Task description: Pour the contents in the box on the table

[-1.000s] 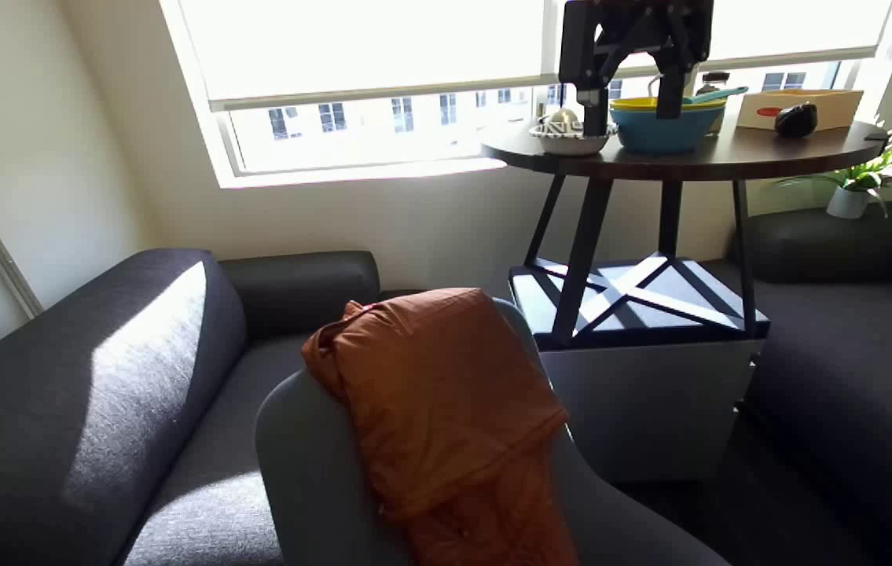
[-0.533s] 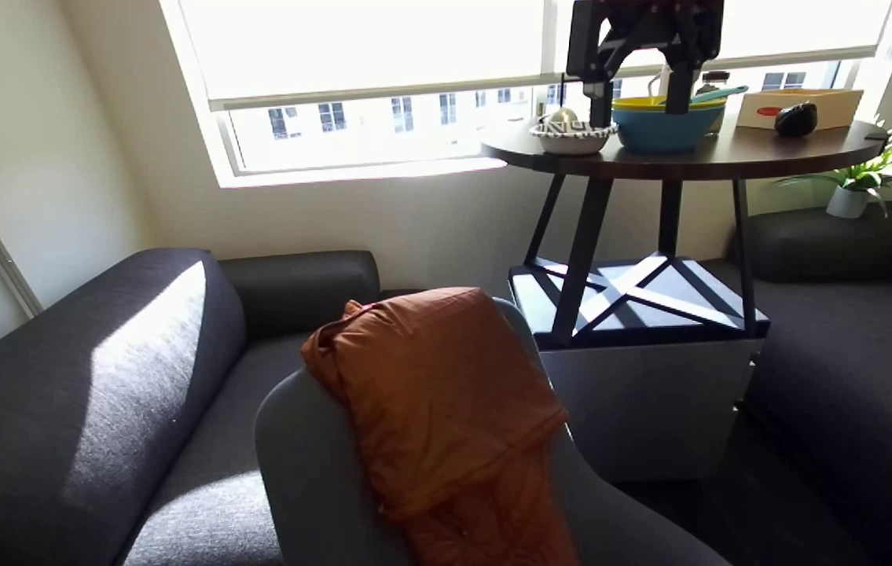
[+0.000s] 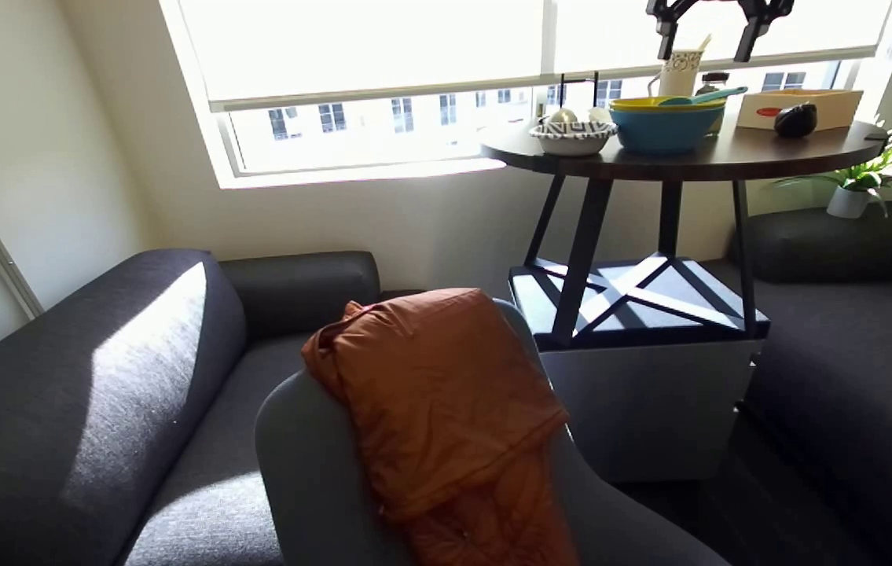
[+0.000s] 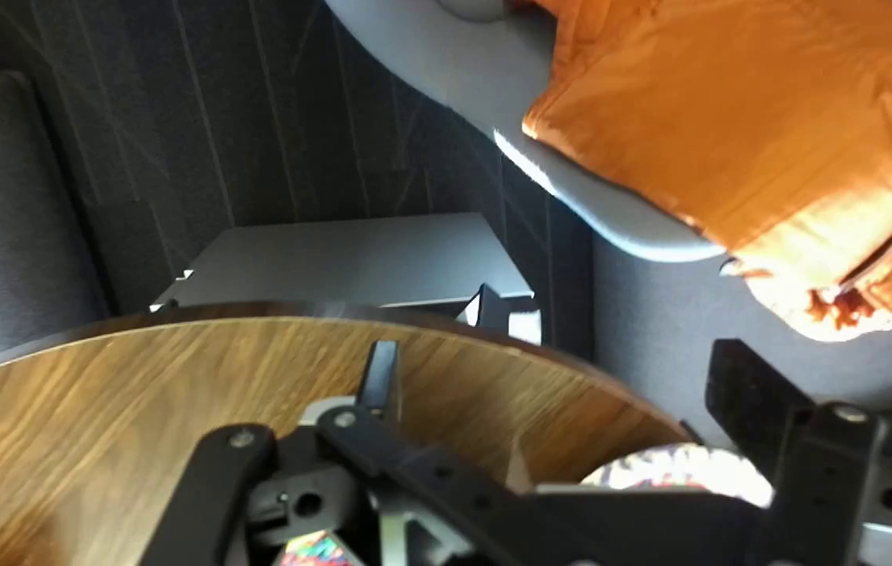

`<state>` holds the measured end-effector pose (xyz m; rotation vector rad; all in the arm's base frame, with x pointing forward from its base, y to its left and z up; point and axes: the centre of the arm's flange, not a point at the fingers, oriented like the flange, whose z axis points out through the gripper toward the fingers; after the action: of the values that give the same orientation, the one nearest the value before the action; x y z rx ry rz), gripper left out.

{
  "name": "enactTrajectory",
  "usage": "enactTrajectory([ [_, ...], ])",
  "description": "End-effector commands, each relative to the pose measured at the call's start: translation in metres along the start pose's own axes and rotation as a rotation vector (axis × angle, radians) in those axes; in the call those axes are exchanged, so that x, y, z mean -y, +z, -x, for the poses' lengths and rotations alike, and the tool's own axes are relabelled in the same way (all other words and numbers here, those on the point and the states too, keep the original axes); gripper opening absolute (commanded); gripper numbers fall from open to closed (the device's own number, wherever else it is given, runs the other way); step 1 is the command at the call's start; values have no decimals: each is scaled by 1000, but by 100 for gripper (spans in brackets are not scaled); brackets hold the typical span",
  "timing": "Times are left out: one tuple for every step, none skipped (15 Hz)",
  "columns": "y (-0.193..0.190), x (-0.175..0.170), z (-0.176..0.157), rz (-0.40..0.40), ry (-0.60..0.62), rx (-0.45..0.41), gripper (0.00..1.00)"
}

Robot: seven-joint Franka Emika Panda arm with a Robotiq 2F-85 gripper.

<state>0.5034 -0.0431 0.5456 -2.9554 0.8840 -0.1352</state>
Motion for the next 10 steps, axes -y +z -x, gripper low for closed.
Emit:
enactTrajectory([
  [-31,-42,-52,-49,180,-80,100],
  [-39,-58,-60,-47,233,-99,100],
  [-45,-66,-60,-58,288,-114,100],
  [-35,-66,-47,-42,199,-87,100],
  [-40,-75,-52,-47,235,-98,100],
  [-43,-78,-54,-50,253,-103,100],
  [-44,-77,-54,-51,260,-105,100],
  [-44,-76,-54,-51,264,-105,100],
  [-43,-76,-56,-44,284,-123,100],
  [-46,-86,-68,-37,366,-134,100],
])
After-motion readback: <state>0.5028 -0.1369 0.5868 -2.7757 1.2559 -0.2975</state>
